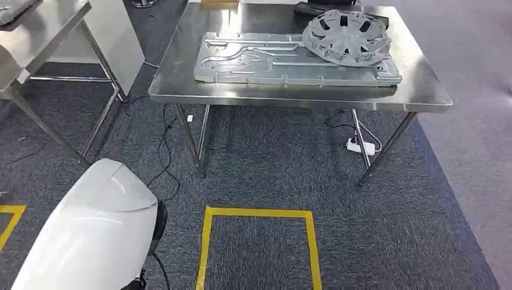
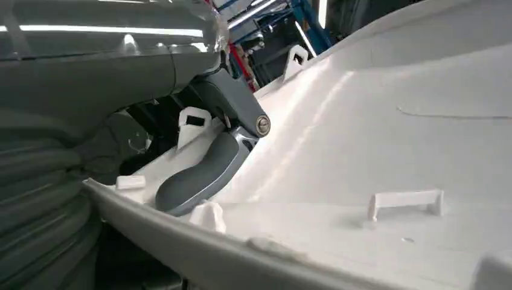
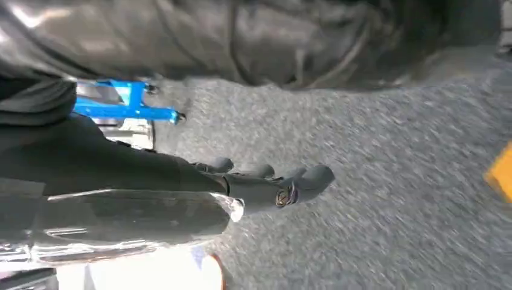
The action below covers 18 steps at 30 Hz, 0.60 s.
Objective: Take the parts from the cabinet and place them on the table.
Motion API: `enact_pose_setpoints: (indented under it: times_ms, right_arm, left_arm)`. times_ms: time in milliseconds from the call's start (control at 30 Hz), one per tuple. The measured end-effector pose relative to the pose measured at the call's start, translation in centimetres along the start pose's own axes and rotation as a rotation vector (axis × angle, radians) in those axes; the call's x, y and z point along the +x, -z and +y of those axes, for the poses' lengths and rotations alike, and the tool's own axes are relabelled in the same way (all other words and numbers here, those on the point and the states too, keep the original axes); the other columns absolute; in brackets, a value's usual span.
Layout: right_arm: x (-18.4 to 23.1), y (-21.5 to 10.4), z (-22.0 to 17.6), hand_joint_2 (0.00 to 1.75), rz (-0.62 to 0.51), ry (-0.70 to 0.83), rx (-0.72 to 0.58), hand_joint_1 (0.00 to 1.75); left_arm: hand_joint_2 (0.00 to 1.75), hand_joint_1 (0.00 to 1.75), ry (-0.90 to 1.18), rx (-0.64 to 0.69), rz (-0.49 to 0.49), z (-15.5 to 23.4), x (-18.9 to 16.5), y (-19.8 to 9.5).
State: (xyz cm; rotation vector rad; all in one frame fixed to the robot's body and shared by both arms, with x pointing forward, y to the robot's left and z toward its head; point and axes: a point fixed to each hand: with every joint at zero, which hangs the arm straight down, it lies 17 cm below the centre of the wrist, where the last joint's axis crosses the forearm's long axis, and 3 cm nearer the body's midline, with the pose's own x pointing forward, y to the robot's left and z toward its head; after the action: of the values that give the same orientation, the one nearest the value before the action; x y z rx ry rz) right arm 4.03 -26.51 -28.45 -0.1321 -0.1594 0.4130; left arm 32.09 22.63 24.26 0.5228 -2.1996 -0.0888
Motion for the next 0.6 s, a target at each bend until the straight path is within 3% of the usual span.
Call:
enact_pose_setpoints:
  times_ms: [600]
  right_arm:
    - [0.47, -0.07, 0.48, 0.00, -0.015, -0.012, 0.006, 0.00]
  left_arm:
    - [1.75, 1.75, 0.002, -0.002, 0.003, 0.11, 0.16, -0.22]
